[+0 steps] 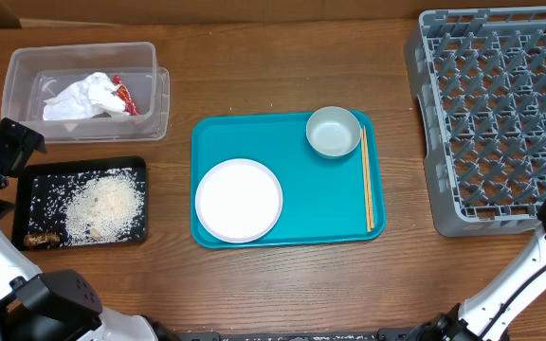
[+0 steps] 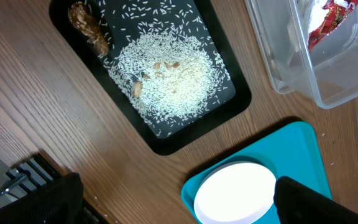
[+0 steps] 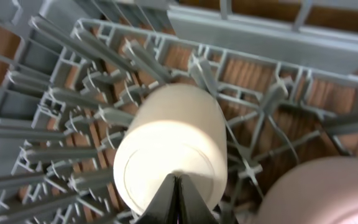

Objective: Sort waste into correct bins and load items into the dishwasher

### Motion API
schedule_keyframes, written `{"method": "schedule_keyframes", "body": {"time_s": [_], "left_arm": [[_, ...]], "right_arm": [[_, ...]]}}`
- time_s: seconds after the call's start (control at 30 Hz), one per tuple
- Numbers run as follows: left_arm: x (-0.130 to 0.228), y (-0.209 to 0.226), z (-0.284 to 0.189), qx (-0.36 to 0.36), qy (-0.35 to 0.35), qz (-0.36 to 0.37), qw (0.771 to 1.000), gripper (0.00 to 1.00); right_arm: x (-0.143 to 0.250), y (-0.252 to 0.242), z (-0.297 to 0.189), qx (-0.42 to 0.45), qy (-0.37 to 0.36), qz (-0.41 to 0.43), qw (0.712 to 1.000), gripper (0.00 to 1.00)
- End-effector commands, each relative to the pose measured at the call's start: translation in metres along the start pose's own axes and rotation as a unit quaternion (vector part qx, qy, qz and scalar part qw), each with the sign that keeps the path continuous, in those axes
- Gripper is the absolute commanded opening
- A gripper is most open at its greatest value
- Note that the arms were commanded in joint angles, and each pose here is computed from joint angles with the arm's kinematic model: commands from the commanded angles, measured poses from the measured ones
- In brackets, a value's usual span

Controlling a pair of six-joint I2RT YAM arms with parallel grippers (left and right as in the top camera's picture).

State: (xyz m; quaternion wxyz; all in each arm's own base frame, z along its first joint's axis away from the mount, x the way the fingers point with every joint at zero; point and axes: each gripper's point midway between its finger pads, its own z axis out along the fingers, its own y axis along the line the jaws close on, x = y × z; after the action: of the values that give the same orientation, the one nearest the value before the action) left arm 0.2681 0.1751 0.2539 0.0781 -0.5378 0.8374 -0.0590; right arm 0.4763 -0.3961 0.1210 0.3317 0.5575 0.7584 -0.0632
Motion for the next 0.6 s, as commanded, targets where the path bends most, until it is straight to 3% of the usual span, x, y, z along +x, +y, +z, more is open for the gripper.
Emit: {"method": "schedule_keyframes", "body": {"time_s": [0.0, 0.3, 0.57], "left_arm": [[0.002, -0.001, 0.001, -0.003, 0.0, -0.004, 1.0, 1.0], [0.002, -0.001, 0.001, -0.003, 0.0, -0.004, 1.0, 1.0], [0.002, -0.001, 0.001, -0.003, 0.0, -0.004, 1.0, 1.0]], "right_arm": [[-0.011, 0.004, -0.007, -0.007, -0.021, 0.002, 1.0, 0.04], [-0.024, 0.014, -0.002, -0.029, -0.054, 0.007, 0.998, 0.04], [-0.005, 0.009, 0.017, -0.031, -0.033, 0.004, 0.999, 0.05]]}}
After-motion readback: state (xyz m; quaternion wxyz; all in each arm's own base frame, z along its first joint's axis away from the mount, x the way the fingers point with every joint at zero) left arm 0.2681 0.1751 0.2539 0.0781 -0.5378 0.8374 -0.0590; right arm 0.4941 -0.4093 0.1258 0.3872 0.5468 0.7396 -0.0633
